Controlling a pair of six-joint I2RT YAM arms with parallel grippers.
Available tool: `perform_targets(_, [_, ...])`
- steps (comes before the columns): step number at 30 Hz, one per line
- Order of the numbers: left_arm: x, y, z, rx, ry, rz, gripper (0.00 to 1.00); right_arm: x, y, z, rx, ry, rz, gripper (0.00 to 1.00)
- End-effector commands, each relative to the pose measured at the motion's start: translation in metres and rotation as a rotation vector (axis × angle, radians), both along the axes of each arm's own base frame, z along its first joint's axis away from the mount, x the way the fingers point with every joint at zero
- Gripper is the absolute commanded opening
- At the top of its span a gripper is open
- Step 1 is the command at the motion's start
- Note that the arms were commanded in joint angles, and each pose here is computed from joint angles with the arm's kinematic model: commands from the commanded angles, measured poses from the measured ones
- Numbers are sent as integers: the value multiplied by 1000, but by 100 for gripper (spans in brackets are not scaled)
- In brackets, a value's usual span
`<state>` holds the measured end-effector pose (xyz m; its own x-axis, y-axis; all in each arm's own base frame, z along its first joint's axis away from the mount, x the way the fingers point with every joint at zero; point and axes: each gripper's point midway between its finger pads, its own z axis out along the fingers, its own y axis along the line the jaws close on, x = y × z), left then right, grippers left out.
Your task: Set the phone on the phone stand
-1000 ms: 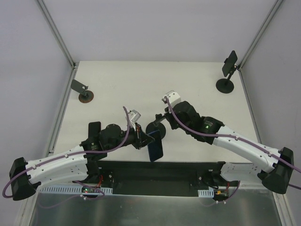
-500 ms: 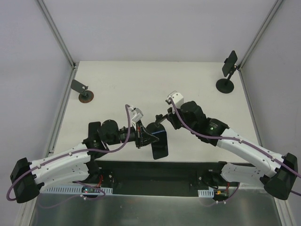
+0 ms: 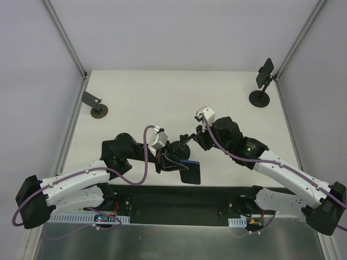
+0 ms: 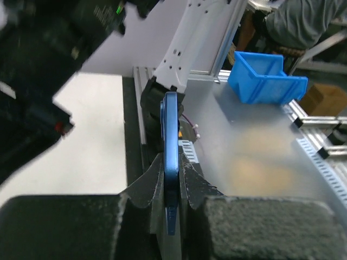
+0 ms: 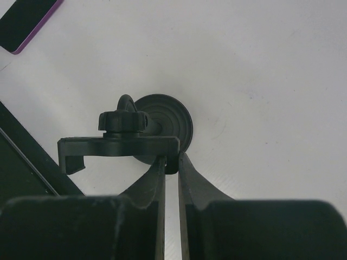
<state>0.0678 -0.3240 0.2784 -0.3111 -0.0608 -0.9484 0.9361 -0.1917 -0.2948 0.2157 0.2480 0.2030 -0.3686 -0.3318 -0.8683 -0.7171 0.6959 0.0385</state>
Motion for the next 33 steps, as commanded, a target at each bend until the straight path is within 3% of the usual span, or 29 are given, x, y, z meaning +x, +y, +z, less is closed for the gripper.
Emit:
perform_targets(1, [-16, 5, 54, -131, -351, -130, 0, -17, 0, -20, -39, 108, 62, 1])
perform_targets(4, [-5, -5, 49, -58, -370, -178, 0, -21, -1, -23, -33, 124, 82, 1])
perform_targets(12, [7, -12, 57, -40, -383, -346, 0, -38, 8, -16, 19, 159, 205, 1])
perform_targets(22, [54, -28, 42, 40, -276, -310, 0, -38, 7, -15, 22, 169, 209, 1])
perform_targets(33, [77, -33, 27, 57, -251, -263, 0, -39, 12, -11, 51, 179, 219, 1])
